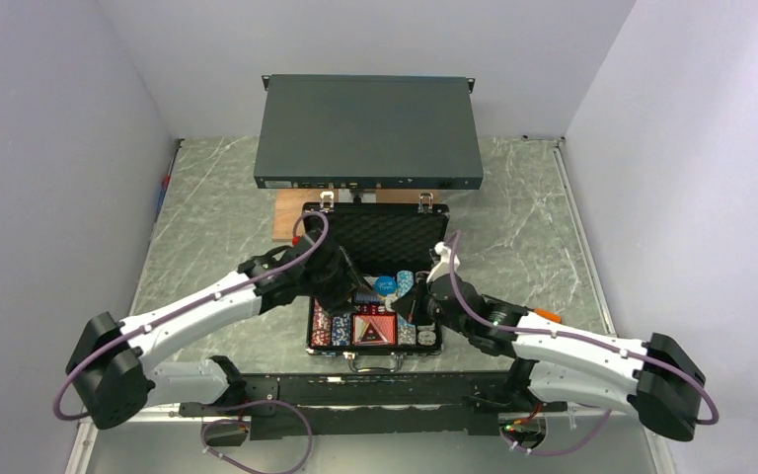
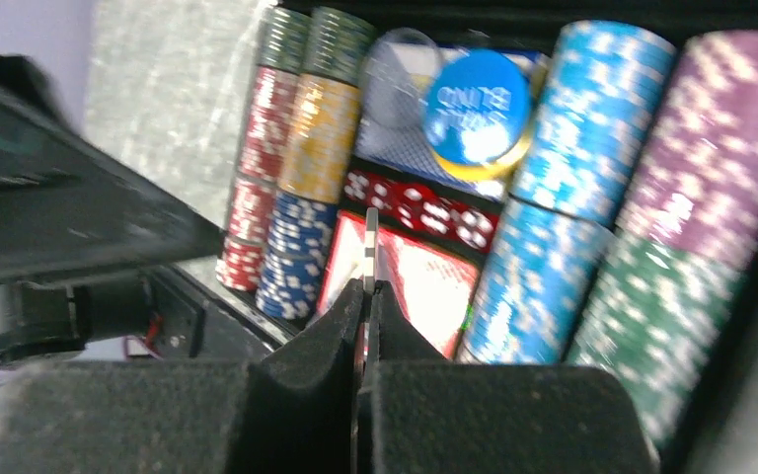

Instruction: Pack up texas hold em set

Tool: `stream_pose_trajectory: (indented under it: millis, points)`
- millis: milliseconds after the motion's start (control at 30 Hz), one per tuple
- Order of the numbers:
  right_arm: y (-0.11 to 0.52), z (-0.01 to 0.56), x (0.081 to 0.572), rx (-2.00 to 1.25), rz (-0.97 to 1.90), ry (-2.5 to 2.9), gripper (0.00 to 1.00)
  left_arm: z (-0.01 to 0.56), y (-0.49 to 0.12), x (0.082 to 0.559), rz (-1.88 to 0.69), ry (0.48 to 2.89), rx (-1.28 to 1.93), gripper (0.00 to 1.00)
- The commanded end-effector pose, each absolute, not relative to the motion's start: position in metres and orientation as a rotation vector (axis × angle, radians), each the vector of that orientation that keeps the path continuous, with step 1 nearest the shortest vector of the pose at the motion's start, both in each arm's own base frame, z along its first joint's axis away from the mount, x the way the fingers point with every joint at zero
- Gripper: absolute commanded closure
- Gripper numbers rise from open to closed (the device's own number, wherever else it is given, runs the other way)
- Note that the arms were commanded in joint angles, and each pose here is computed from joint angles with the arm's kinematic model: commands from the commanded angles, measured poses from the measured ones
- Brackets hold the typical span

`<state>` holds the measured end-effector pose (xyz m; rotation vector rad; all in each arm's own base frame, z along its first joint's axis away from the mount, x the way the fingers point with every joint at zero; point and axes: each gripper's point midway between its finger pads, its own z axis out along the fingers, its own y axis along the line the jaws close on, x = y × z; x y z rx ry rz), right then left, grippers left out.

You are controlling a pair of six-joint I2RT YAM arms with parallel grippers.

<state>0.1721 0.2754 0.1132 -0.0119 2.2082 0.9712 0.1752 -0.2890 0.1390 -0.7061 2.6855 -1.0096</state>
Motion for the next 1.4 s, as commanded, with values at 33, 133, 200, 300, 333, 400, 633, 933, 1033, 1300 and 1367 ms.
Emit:
stream_pose_trajectory:
  millis: [33,133,200,300,333,400,633,933,1033,1300,1367]
  points:
    - [0.208,0.101,0.155,0.109,0.558,2.456,1.00,0.166,-0.249,0.192,-0.847,2.481,-0.502,0.30]
    - [0.178,0.102,0.144,0.049,0.364,2.546,1.00,0.177,-0.226,0.196,-0.782,2.384,-0.408,0.25]
    - [0.154,0.103,0.140,0.167,0.218,2.617,1.00,0.185,-0.209,0.198,-0.734,2.329,-0.380,0.20]
    - [0.151,0.111,0.132,0.353,0.263,2.661,1.00,0.213,-0.184,0.204,-0.685,2.220,-0.331,0.15]
    - [0.158,0.112,0.130,0.422,0.354,2.665,1.00,0.223,-0.176,0.206,-0.661,2.184,-0.315,0.13]
    - [0.175,0.111,0.128,0.572,0.569,2.665,1.00,0.244,-0.161,0.212,-0.602,2.110,-0.262,0.09]
    - [0.182,0.105,0.132,0.947,0.731,2.602,1.00,0.320,-0.149,0.231,-0.499,1.956,-0.062,0.01]
    - [0.188,0.087,0.124,1.202,0.767,2.607,1.00,0.323,-0.157,0.263,-0.342,1.949,0.051,0.01]
    - [0.195,0.081,0.123,1.242,0.801,2.621,1.00,0.309,-0.155,0.269,-0.289,1.938,0.094,0.01]
    - [0.195,0.072,0.129,1.262,0.766,2.609,0.98,0.307,-0.160,0.262,-0.350,1.795,0.205,0.01]
    - [0.196,0.070,0.130,1.231,0.778,2.623,0.89,0.311,-0.155,0.259,-0.348,1.768,0.205,0.01]
